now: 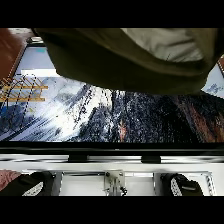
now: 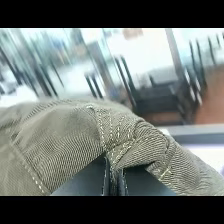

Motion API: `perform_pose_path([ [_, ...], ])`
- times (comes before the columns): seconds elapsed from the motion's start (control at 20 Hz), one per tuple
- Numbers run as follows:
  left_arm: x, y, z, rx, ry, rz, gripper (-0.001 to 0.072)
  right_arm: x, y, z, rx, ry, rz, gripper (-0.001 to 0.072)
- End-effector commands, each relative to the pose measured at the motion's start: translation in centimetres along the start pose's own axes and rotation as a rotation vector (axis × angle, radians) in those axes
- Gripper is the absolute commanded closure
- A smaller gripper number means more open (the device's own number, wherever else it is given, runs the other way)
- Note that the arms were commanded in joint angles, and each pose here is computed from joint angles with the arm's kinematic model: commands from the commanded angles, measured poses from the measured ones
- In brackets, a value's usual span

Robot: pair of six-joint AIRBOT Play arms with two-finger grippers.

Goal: Fold the shirts.

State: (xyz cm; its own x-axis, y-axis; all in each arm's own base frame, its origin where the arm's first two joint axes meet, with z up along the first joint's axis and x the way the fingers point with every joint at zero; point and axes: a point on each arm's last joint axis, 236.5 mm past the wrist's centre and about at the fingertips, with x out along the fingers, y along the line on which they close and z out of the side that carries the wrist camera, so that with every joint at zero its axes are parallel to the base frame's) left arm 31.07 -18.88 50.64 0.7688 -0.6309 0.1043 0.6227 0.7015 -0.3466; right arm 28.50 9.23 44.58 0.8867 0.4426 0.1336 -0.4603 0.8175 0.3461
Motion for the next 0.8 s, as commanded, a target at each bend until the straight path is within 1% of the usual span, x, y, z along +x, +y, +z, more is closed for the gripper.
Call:
perform_pose_path([
  [0.0, -2.5, -1.8, 2.8, 0.019, -0.091, -0.017, 0.0651, -0.7, 2.0, 2.5, 0.047, -0.083, 0.060, 0.0644],
  [0.15, -1.0, 0.5, -2.1, 0.036, 0.105, 0.037, 0.0651, -0.4, 1.3, -0.5, -0.007, 0.042, 0.032, 0.0644],
  [0.3, -0.2, 3.7, -12.5, -0.011, 0.495, 0.087, 0.0650, -0.6, 0.3, -5.7, -0.006, 0.264, 0.013, 0.0644],
  [0.45, -3.6, 5.6, -22.7, -0.073, 0.924, 0.107, 0.0651, -2.0, -0.4, -11.1, 0.005, 0.504, 0.004, 0.0644],
  [0.55, -6.0, 5.5, -25.9, -0.064, 1.077, 0.081, 0.0651, -2.9, -1.9, -12.7, 0.017, 0.583, -0.061, 0.0644],
  [0.75, -7.9, 5.1, -32.6, -0.176, 1.274, 0.091, 0.0651, -5.2, -7.5, -18.9, 0.121, 0.898, -0.250, 0.0644],
])
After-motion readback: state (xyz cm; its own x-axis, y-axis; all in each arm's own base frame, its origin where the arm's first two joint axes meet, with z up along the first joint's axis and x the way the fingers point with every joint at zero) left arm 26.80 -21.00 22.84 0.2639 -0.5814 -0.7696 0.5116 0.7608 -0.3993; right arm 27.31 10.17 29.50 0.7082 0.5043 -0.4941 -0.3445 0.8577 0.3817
